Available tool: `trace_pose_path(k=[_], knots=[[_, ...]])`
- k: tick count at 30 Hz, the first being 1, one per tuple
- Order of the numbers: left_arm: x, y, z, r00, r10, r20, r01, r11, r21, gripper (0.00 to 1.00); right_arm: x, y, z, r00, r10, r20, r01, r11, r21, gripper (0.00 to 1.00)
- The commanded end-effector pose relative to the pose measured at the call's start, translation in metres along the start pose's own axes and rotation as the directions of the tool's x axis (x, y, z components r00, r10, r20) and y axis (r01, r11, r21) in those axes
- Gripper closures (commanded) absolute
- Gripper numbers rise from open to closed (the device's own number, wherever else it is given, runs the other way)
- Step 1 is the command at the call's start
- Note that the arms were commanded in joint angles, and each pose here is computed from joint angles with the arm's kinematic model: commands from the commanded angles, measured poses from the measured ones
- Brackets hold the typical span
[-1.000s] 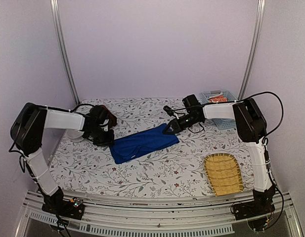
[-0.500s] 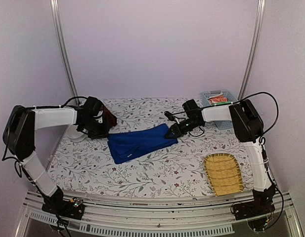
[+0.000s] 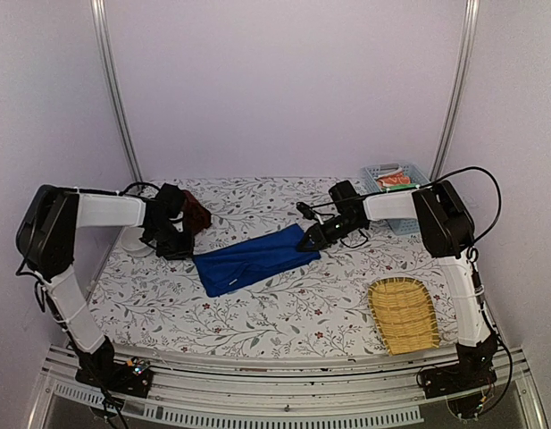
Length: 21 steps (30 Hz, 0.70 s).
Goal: Roll the towels
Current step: Smooth out the towel at the center of the board.
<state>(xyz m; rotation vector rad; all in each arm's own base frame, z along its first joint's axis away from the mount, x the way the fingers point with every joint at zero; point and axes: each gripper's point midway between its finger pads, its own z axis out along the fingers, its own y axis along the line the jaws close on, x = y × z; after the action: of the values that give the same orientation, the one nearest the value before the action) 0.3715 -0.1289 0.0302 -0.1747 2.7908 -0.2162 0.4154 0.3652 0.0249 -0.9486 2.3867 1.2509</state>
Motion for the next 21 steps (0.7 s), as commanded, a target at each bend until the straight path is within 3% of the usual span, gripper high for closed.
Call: trace_pose_path(k=[1, 4, 8, 13, 21], knots=[[-0.011, 0.003, -0.043, 0.993, -0.065, 0.1, 0.067, 0.998, -0.021, 0.74, 0.016, -0.018, 0.009, 0.998, 0.044, -0.04, -0.043, 0.999, 0.031, 0.78], [0.008, -0.019, -0.061, 0.994, -0.042, 0.099, 0.036, 0.998, 0.061, 0.74, 0.016, -0.019, 0.01, 0.998, 0.043, -0.04, -0.042, 0.999, 0.03, 0.78], [0.037, -0.071, -0.068, 0.97, 0.213, 0.117, -0.231, 0.958, 0.169, 0.76, 0.018, -0.021, 0.013, 0.998, 0.053, -0.046, -0.052, 0.998, 0.022, 0.78], [0.061, -0.1, -0.052, 0.891, 0.447, 0.078, -0.454, 0.873, 0.177, 0.73, 0.021, -0.021, 0.014, 0.996, 0.067, -0.052, -0.067, 0.998, 0.012, 0.78], [0.08, -0.119, -0.013, 0.795, 0.603, -0.06, -0.598, 0.797, 0.091, 0.72, 0.024, -0.024, 0.016, 0.995, 0.076, -0.057, -0.075, 0.997, 0.017, 0.78]])
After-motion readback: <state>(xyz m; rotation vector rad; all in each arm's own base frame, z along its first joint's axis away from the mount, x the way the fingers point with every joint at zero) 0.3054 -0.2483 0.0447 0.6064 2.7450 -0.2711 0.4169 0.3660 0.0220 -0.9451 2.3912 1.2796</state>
